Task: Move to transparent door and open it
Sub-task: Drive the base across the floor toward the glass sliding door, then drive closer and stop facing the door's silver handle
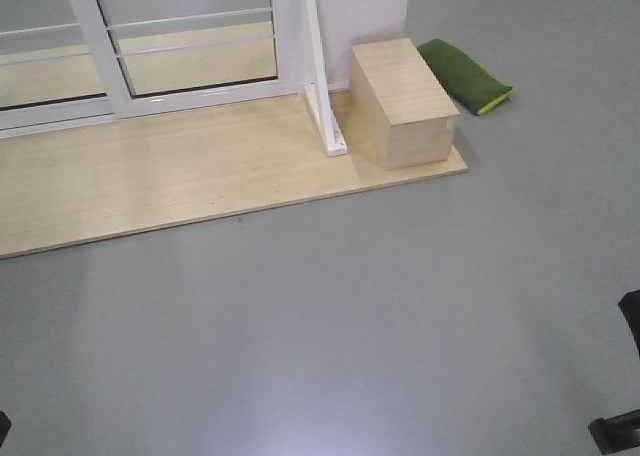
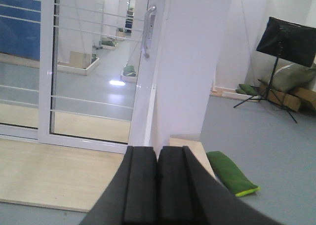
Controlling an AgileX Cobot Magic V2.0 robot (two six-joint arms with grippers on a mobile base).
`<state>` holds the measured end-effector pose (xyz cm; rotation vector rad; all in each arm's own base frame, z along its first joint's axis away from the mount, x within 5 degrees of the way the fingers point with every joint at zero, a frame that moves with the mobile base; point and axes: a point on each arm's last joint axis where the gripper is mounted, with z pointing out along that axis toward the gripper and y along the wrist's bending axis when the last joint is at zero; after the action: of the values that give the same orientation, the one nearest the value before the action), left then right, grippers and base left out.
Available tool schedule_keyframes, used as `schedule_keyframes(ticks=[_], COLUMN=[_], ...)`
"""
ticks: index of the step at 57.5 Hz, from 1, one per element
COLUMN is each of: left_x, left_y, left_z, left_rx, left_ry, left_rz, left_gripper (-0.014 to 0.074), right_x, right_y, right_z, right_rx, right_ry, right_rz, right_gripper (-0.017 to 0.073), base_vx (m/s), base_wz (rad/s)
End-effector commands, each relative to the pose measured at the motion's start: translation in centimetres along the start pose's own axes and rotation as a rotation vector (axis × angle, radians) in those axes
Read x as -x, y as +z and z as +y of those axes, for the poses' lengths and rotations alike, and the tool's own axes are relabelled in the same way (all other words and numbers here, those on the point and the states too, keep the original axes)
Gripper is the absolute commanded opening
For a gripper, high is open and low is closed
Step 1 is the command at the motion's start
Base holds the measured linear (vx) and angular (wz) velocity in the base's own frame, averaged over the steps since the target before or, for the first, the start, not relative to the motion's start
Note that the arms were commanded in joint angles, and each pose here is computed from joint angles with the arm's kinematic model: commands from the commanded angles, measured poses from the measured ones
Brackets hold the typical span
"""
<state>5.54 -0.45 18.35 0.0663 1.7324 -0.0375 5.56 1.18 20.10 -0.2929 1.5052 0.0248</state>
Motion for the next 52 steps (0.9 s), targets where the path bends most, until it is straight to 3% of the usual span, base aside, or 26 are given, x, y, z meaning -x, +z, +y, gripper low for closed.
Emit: schedule_keyframes(ticks=[1, 52], left_x=[-0.17, -0.17], left_y=[0.12, 0.12], left_z=[0.04, 0.04], left_rx=[0.003, 0.003], left_ry=[-0.013, -0.013], left_rz=[-0.062, -0.062], left_gripper=[0.0004, 0.0004], right_x=[0.34, 0.34], right_y=[-0.09, -0.09], right_z=[-0.12, -0.12], right_rx=[-0.023, -0.023], right_ry=[-0.014, -0.014], right_rz=[-0.079, -0.079], right_gripper=[0.0002, 0.0002], base_vx=[0.54, 0.52], base_wz=[0.40, 0.23])
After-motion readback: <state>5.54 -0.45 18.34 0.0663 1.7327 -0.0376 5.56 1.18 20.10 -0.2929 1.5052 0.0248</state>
